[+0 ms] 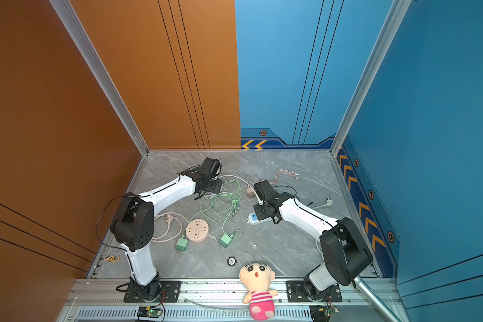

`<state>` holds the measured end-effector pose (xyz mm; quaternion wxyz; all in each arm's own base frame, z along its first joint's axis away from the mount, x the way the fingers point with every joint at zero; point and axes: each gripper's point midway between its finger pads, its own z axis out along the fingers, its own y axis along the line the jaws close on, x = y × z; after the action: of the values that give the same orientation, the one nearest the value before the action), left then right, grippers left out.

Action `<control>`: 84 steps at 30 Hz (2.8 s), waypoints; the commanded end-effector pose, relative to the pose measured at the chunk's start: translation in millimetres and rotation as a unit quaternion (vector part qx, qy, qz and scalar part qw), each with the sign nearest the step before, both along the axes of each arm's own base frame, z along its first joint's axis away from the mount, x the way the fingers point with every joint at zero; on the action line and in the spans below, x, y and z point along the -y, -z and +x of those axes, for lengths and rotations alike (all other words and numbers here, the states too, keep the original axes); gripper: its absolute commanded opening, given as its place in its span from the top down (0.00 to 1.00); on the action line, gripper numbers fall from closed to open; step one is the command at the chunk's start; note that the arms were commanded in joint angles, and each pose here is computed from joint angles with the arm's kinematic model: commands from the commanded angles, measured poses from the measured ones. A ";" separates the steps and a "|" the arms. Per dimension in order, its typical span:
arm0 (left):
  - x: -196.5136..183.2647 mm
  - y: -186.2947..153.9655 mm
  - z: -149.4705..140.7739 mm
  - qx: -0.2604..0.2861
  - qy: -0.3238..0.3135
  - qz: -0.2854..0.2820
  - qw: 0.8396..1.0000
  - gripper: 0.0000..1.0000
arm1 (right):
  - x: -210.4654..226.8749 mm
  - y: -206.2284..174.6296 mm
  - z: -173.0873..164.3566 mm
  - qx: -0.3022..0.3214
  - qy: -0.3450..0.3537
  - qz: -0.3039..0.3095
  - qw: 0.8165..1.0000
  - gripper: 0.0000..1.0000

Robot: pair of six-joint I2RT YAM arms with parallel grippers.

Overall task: Insert plugs into power strip
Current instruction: Place the power cord at the center of the table.

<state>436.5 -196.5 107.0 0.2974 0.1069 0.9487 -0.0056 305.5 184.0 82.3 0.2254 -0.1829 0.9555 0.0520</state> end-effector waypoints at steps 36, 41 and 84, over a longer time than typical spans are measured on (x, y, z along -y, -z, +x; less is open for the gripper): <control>27.9 -57.0 -23.7 0.045 0.072 -0.041 0.996 0.24 | 9.4 34.4 -13.4 -0.018 0.036 -0.020 0.999 1.00; 53.6 -92.3 -71.1 0.075 0.162 -0.062 0.982 0.21 | 8.7 36.4 -11.5 -0.019 0.046 -0.017 0.999 1.00; 182.5 59.3 -130.6 0.009 0.336 -0.103 0.936 0.22 | -1.0 44.1 -5.7 -0.010 0.081 -0.025 0.996 0.73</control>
<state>302.7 -370.8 45.2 0.2860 0.3767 0.8583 -0.1992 319.4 191.1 65.6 0.2683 -0.0947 0.9580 0.0349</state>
